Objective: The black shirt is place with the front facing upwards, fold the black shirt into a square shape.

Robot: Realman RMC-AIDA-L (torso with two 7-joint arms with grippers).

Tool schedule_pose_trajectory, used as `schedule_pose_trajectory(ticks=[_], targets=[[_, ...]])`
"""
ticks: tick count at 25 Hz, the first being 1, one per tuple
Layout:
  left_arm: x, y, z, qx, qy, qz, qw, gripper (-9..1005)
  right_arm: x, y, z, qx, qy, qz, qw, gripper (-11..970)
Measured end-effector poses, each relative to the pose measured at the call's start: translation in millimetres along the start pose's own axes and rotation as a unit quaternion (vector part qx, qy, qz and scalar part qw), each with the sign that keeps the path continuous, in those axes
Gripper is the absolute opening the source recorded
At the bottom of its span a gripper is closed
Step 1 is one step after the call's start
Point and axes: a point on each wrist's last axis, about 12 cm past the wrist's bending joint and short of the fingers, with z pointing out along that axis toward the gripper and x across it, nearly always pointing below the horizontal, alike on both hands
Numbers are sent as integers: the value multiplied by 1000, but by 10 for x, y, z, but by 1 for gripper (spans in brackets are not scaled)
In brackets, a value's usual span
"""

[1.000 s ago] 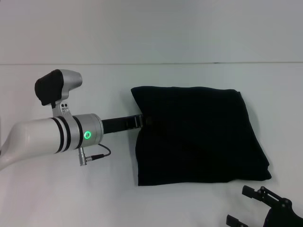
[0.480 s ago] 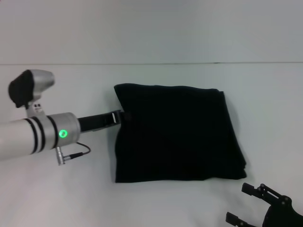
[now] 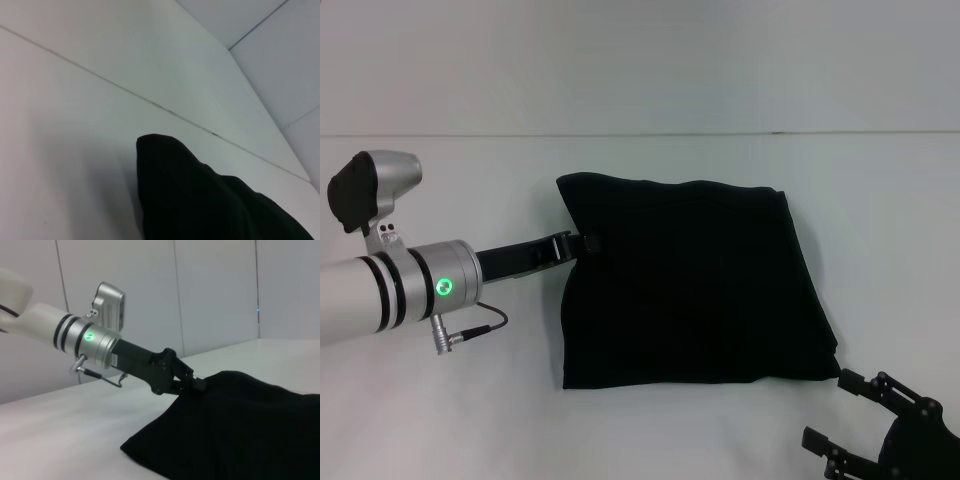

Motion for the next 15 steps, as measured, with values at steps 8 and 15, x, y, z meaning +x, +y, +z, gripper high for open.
schedule_pose_trajectory(ticks=[8, 15], targets=[[-2, 35, -135, 11, -23, 43, 999, 161, -40, -59, 28, 17, -12, -2, 1000, 883], [-33, -25, -486, 75, -66, 157, 983, 544, -135, -211, 97, 55, -35, -6, 998, 883]])
